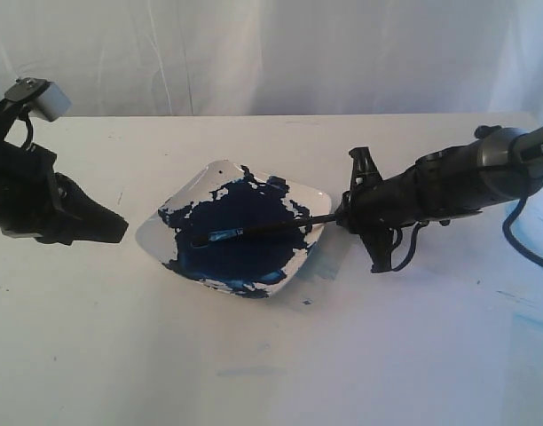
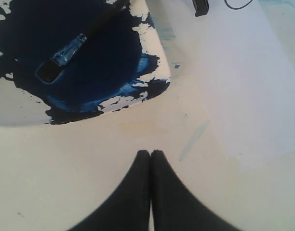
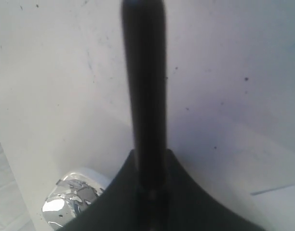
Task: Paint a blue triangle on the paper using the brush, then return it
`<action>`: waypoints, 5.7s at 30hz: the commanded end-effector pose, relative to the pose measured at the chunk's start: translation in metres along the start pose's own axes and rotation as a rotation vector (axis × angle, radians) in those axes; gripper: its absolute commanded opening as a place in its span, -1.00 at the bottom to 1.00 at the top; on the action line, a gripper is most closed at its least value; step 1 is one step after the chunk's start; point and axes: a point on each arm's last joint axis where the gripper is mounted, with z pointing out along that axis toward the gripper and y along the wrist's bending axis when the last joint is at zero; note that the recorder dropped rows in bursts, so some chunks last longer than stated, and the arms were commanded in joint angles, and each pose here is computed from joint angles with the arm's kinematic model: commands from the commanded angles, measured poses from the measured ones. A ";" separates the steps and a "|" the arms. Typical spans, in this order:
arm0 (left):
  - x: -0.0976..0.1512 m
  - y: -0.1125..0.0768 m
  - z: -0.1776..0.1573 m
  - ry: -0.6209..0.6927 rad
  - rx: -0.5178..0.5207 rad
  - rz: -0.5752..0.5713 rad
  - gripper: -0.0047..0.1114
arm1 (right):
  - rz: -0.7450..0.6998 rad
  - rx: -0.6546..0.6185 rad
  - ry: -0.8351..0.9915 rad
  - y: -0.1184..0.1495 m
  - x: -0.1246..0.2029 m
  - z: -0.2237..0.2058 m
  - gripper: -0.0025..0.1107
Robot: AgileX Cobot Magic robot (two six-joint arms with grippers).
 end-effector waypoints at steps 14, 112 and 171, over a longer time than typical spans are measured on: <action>0.000 -0.005 0.000 0.005 0.044 0.021 -0.92 | -0.142 -0.135 -0.138 0.039 -0.002 -0.047 -0.96; -0.010 -0.028 0.008 -0.059 0.176 0.151 -0.92 | -1.775 -0.791 -0.148 0.159 0.101 -0.234 -0.96; 0.048 -0.108 0.208 0.226 0.381 0.128 -0.92 | -1.564 -0.588 -0.164 -0.011 0.049 -0.270 -0.96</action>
